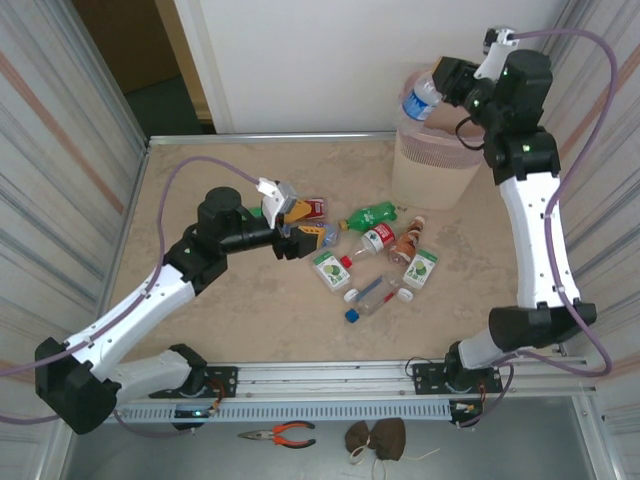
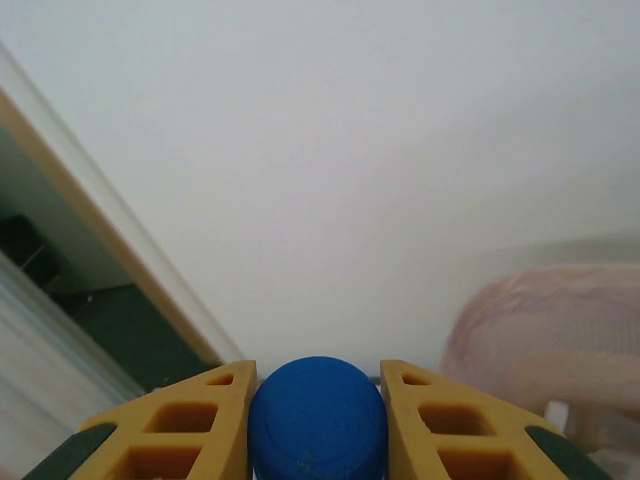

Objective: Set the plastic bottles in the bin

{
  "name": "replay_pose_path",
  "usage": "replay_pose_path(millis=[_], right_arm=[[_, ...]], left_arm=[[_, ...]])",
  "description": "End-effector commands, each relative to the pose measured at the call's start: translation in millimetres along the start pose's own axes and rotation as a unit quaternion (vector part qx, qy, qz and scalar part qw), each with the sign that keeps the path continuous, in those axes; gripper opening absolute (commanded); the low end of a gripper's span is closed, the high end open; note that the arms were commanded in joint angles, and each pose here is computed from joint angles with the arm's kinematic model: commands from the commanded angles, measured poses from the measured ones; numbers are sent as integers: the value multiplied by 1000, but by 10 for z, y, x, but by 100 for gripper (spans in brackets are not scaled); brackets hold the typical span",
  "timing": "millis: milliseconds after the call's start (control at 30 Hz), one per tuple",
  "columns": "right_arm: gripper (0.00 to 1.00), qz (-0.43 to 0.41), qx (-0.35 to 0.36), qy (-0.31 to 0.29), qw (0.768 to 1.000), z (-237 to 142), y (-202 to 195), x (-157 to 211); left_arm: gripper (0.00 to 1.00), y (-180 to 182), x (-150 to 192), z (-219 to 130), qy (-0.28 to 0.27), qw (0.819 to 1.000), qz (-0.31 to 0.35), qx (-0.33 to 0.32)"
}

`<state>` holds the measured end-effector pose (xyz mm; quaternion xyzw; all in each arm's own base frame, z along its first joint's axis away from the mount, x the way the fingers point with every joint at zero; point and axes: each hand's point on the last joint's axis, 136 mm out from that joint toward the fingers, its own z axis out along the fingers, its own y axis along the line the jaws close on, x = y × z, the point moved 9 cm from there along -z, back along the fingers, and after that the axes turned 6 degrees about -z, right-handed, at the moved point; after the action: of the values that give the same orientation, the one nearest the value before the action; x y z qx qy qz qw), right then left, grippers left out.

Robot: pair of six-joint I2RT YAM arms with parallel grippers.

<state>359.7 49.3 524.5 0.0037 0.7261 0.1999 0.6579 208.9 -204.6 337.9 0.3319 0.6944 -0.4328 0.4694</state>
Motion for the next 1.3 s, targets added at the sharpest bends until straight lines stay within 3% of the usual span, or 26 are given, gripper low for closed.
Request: replay_pose_path(millis=[0, 200, 533, 1000, 1267], right_arm=[[26, -29, 24, -6, 999, 168, -189, -72], [26, -41, 54, 19, 998, 506, -518, -1], [25, -43, 58, 121, 990, 1002, -921, 363], [25, -21, 18, 308, 951, 1363, -1141, 1329], [26, -41, 28, 378, 924, 1608, -1192, 1886]], left_arm=[[75, -1, 4, -88, -6, 1000, 6, -18], [75, 19, 16, -127, -10, 999, 2, -43], [75, 88, 87, -144, -13, 997, -22, -78], [76, 258, 135, -97, 5, 992, -82, -97], [76, 277, 148, -102, 6, 991, -88, -96]])
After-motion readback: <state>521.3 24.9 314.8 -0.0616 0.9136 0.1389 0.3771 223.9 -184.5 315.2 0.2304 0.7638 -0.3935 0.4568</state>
